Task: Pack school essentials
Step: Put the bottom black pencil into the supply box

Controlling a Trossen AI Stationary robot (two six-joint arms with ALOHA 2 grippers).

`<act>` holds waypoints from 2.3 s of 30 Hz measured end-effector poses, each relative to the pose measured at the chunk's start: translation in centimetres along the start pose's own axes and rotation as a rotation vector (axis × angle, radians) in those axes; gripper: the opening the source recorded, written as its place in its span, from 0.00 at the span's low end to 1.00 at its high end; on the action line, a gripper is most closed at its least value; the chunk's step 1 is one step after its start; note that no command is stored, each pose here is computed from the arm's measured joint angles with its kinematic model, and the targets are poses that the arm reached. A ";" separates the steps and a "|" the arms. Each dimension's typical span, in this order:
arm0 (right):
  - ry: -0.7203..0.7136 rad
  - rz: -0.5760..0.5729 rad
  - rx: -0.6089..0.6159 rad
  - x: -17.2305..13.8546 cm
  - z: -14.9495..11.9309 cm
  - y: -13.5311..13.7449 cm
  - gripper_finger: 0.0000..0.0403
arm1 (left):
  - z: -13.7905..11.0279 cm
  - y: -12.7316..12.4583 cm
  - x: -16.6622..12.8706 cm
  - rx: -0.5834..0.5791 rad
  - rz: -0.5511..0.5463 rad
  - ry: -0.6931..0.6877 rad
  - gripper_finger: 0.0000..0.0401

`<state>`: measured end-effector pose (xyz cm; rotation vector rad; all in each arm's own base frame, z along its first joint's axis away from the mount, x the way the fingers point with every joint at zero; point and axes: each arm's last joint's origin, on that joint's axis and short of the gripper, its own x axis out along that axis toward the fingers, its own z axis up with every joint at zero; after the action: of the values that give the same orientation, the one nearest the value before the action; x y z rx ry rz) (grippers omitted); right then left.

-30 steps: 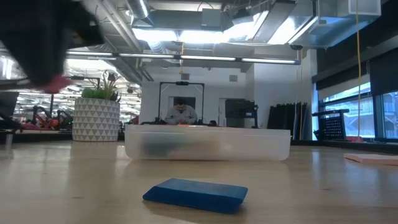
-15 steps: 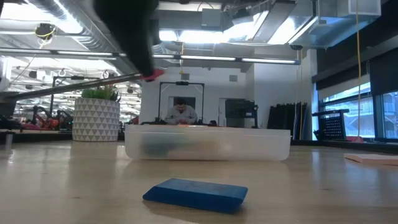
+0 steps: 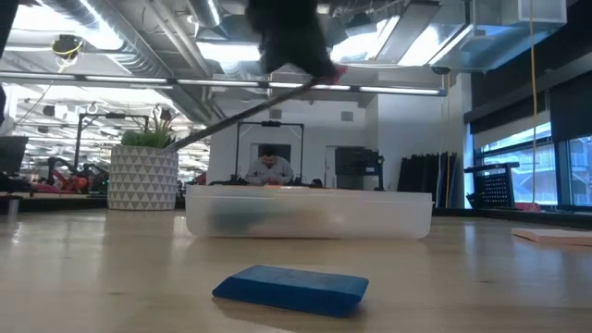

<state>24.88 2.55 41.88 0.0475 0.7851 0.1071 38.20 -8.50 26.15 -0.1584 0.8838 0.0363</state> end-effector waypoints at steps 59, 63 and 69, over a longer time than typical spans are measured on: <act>0.142 -0.010 0.008 -0.1 -1.4 -0.1 0.29 | 0.0 0.0 6.0 0.015 0.003 0.014 0.04; 0.142 -0.010 0.009 -0.1 -1.4 -0.1 0.29 | 0.0 0.1 6.0 0.014 0.017 0.010 0.07; 0.142 -0.010 0.008 -0.1 -1.4 -0.1 0.29 | 0.0 0.2 6.0 0.013 0.032 0.006 0.14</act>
<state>23.86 2.46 40.96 0.0443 0.9273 0.0984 42.01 -8.54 21.52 -0.1320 0.8921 0.0593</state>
